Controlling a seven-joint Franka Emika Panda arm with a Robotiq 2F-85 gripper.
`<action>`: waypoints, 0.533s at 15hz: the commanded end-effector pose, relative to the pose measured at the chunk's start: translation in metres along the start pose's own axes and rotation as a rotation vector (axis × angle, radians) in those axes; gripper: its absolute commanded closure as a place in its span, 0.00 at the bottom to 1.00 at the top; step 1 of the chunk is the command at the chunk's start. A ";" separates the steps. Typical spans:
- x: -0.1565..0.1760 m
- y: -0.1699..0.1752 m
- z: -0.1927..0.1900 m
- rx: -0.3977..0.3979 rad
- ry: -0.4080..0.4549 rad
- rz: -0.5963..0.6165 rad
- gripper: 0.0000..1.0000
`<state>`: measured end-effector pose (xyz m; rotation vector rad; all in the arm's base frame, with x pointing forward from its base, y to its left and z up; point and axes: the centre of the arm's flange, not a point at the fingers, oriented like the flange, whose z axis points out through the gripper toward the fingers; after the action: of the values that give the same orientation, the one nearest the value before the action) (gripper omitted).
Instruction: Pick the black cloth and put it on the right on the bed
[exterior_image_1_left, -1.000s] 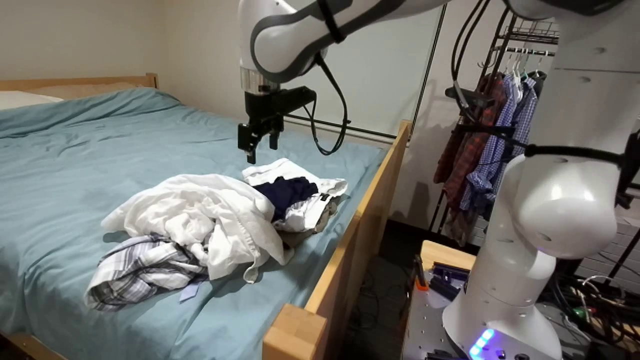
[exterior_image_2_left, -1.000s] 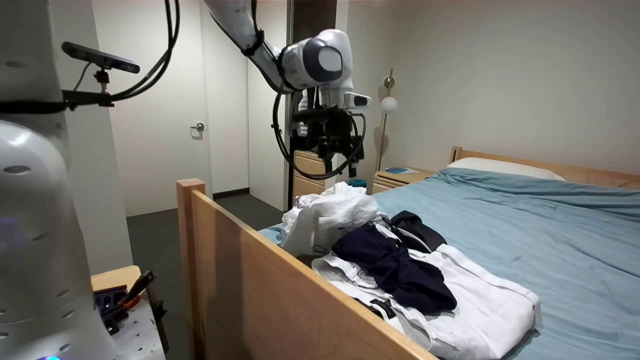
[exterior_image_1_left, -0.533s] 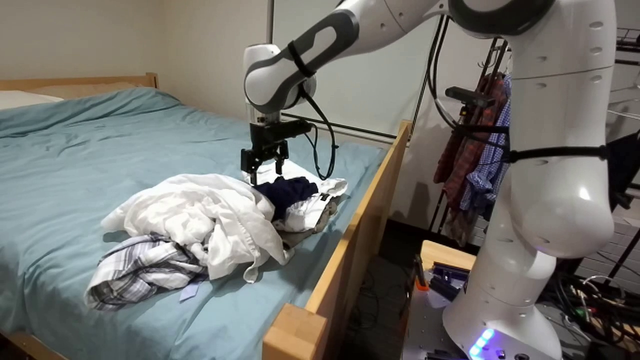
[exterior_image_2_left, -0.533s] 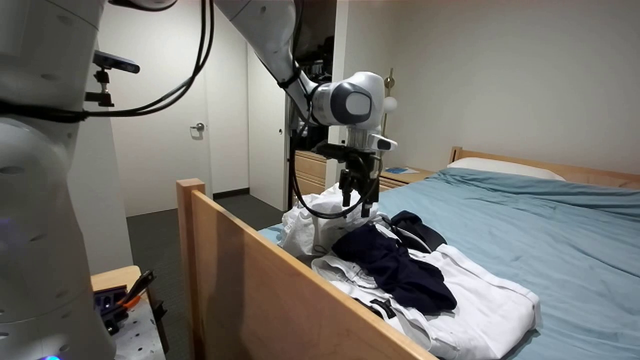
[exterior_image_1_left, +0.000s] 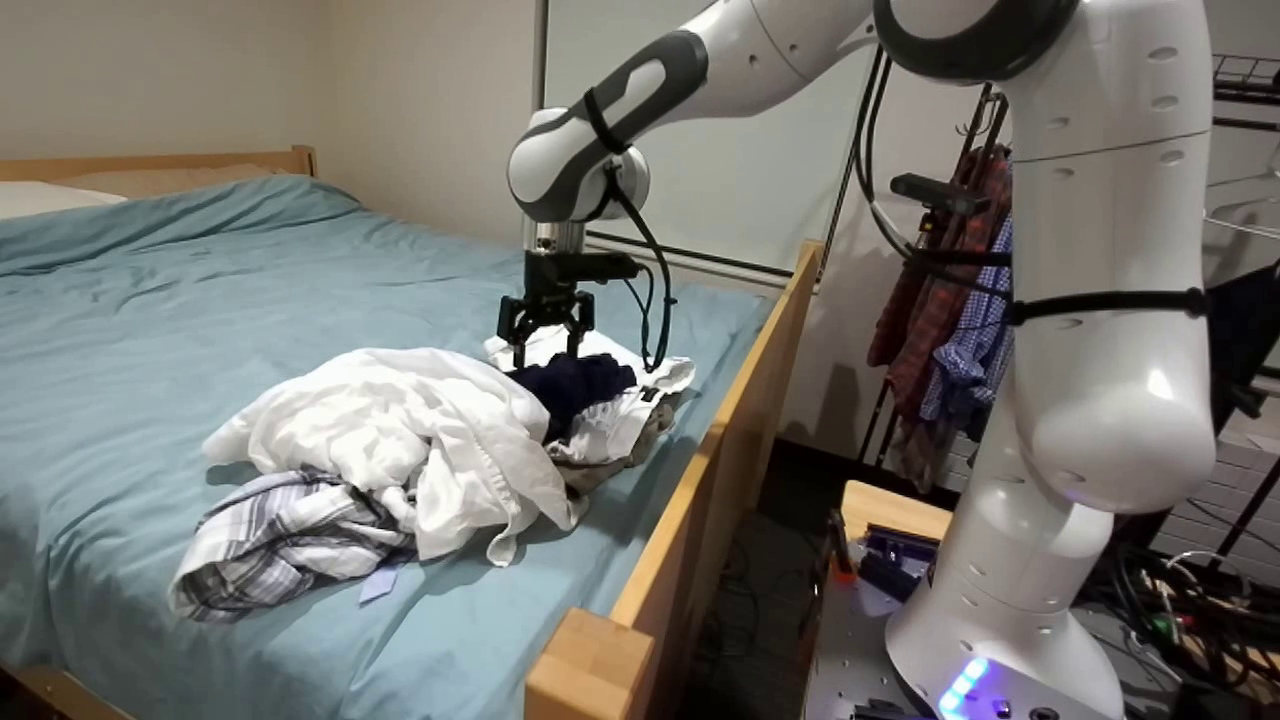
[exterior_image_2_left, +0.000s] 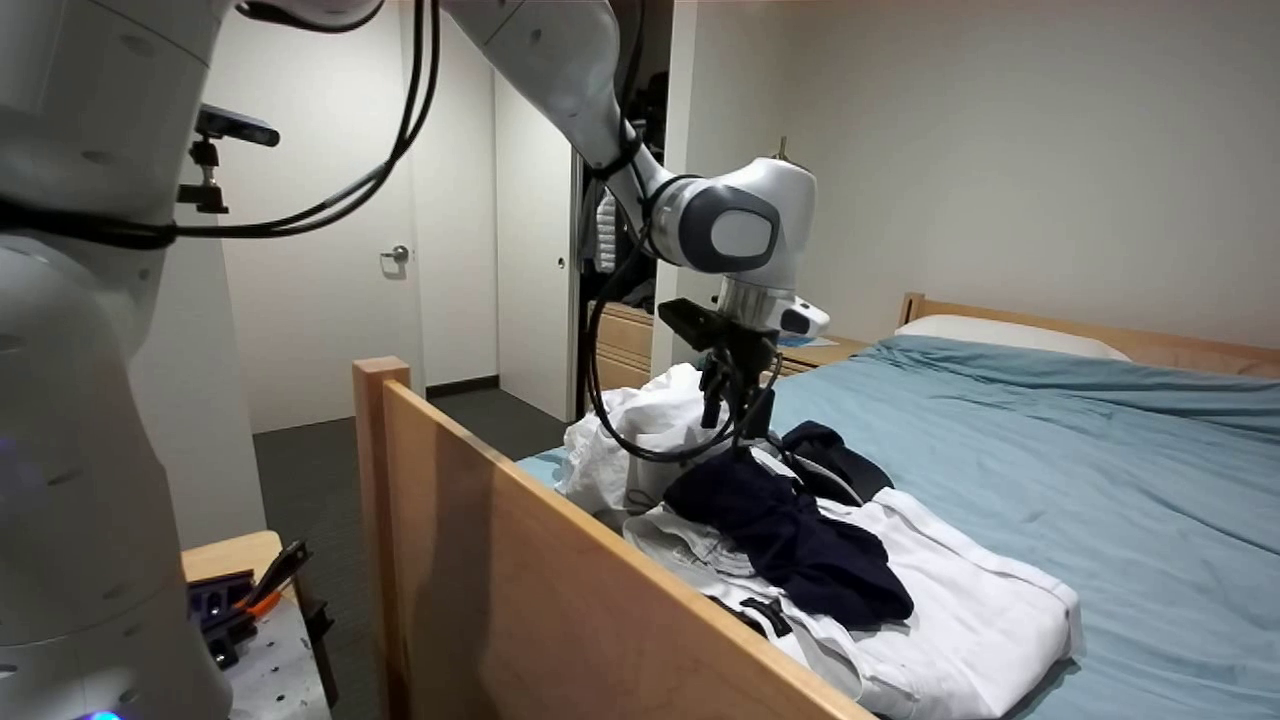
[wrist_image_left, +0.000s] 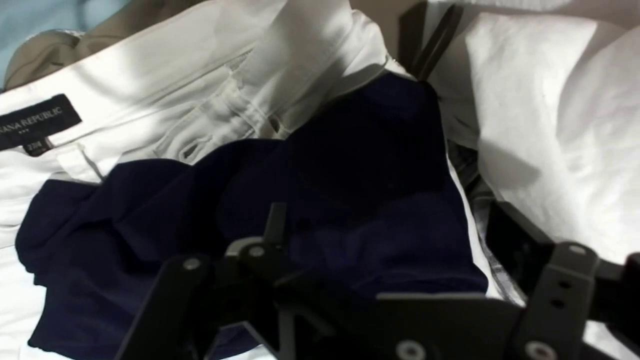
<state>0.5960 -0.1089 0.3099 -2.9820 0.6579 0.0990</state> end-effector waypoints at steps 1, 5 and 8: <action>0.006 0.003 0.000 0.023 -0.007 -0.001 0.00; 0.006 0.012 0.002 -0.066 -0.002 -0.004 0.00; 0.003 0.014 0.003 -0.050 0.001 -0.014 0.00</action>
<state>0.5928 -0.1228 0.3054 -3.0345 0.6449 0.1153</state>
